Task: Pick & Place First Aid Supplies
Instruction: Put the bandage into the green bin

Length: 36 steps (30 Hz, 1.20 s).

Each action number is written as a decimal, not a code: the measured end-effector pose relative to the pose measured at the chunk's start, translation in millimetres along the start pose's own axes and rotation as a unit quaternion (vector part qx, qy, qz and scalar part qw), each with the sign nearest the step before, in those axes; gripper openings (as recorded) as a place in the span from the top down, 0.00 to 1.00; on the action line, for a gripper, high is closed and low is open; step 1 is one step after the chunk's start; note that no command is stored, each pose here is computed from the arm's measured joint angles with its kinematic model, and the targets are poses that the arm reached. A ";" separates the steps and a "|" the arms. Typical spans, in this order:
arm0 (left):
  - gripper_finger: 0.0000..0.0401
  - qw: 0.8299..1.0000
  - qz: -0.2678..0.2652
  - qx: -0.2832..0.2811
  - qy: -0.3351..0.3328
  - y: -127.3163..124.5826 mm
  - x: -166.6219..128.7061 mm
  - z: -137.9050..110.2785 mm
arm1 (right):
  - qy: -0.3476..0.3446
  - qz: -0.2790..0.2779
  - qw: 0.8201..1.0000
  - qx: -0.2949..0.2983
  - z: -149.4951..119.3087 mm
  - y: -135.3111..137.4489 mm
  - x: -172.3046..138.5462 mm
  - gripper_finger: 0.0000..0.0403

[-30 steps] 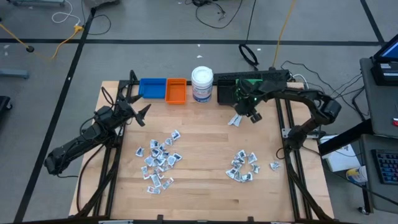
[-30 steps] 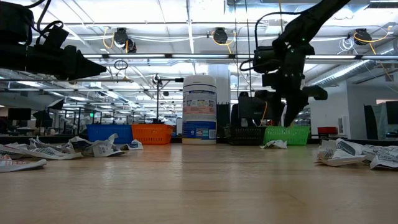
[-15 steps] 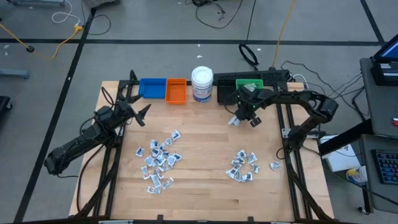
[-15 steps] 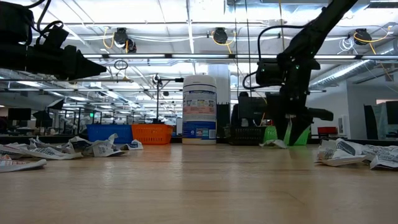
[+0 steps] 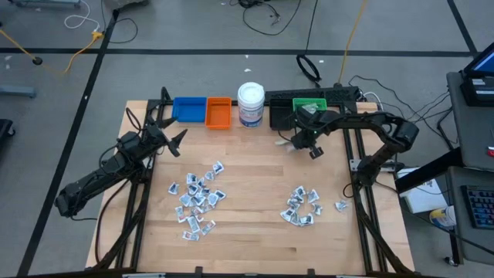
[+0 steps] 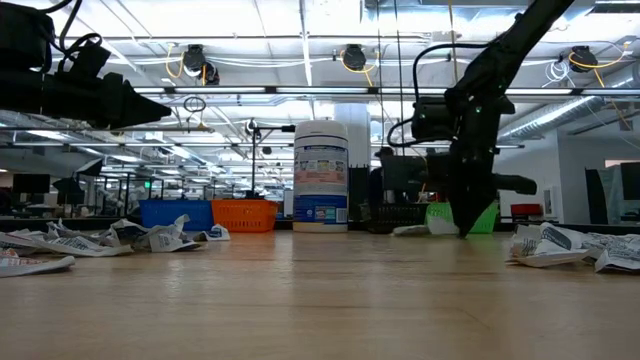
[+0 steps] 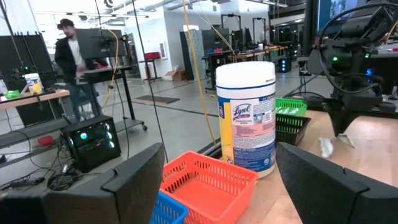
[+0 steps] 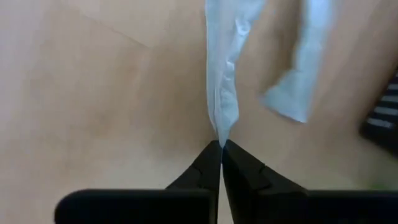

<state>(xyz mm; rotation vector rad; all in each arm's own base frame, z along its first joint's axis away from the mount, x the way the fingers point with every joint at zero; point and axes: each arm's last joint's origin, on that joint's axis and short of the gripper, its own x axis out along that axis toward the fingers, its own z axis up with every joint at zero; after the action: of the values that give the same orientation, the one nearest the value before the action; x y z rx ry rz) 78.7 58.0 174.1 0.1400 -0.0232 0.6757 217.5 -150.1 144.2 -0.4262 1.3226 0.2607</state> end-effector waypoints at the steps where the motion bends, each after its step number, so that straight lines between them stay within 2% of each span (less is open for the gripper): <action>1: 0.23 1.000 0.000 0.000 0.000 0.0 0.0 0.0 | -0.009 0.012 1.000 0.002 0.0 2.0 -1.7 0.99; 5: 0.23 1.000 0.000 0.000 0.000 0.0 0.0 0.0 | -0.016 0.046 0.999 0.009 -0.7 11.2 -11.2 0.99; 12: 0.23 1.000 0.000 0.000 0.000 0.0 0.0 0.0 | 0.009 0.081 0.995 0.059 -2.8 32.4 -37.6 1.00; 18: 0.23 1.000 0.000 0.000 0.000 0.0 0.0 -0.1 | 0.017 0.080 0.989 0.126 -5.2 43.3 -55.8 1.00; 20: 0.23 1.000 0.000 0.000 0.000 0.0 0.0 0.0 | 0.028 0.061 0.987 0.144 -6.8 42.1 -58.0 1.00; 25: 0.23 1.000 0.000 0.000 0.000 0.0 0.0 0.0 | 0.084 -0.022 0.983 0.164 -15.1 23.3 -63.3 1.00; 30: 0.23 1.000 0.000 0.000 0.000 0.0 0.0 -0.1 | 0.106 -0.104 0.971 0.188 -22.9 -11.6 -74.3 1.00; 36: 0.23 1.000 0.000 0.000 0.000 0.0 0.0 -0.1 | 0.117 -0.148 0.959 0.212 -35.7 -56.5 -80.4 1.00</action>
<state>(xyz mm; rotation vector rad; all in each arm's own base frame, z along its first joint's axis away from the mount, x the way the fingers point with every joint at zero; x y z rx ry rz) 78.6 58.1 174.1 0.1400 -0.0233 0.6760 191.2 -212.0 224.3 -0.2885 1.4774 -0.3314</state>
